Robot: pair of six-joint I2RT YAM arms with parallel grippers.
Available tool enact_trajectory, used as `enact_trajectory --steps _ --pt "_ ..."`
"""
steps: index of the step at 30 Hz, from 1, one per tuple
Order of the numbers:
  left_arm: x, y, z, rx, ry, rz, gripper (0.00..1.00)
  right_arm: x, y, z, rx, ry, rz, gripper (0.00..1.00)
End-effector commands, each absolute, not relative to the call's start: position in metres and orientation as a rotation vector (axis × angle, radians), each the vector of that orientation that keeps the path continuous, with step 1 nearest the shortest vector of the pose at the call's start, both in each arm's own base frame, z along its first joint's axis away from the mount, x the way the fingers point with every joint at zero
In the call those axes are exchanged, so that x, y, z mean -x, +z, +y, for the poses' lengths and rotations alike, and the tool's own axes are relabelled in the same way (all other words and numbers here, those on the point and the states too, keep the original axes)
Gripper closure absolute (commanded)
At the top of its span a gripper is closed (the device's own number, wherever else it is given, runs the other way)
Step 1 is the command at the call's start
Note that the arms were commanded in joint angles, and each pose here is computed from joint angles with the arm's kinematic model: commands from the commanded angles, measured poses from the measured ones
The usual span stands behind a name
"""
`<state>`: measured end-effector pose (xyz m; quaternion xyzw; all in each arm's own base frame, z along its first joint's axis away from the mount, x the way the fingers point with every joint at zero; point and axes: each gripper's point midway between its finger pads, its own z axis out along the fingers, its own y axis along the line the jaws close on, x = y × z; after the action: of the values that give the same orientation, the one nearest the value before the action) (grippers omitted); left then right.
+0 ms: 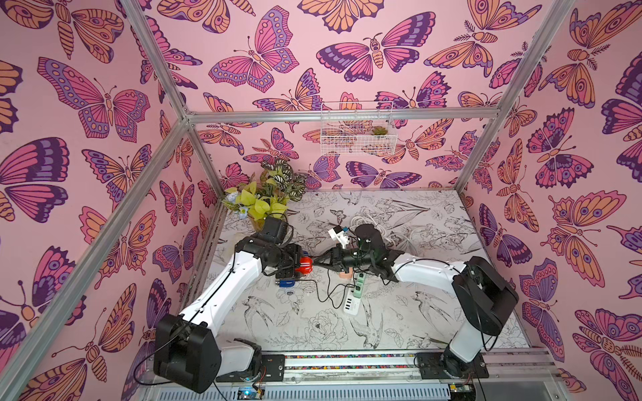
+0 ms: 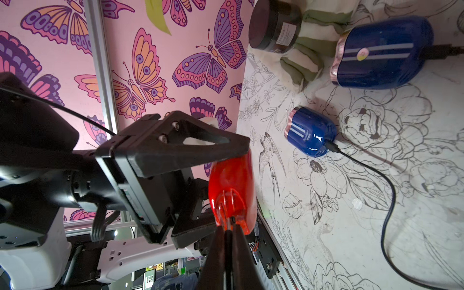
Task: Charge the electric shaver
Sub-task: Insert the charging cable into the electric shaver.
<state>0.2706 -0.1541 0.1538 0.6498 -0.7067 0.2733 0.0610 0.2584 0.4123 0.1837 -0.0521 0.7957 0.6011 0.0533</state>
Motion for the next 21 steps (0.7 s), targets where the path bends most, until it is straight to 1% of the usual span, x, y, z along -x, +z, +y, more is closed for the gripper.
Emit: enact_trajectory --steps 1,14,21 --pt "-0.267 0.154 -0.153 -1.961 0.806 -2.129 1.0 -0.259 0.187 0.42 0.169 1.847 2.405 1.0" --pt "-0.267 0.153 -0.154 -1.954 0.812 -2.128 1.0 -0.26 0.175 0.422 0.158 1.829 2.462 1.0" --pt "-0.269 0.152 -0.153 -1.966 0.813 -2.124 1.0 -0.254 0.182 0.42 0.175 1.821 2.469 1.0"
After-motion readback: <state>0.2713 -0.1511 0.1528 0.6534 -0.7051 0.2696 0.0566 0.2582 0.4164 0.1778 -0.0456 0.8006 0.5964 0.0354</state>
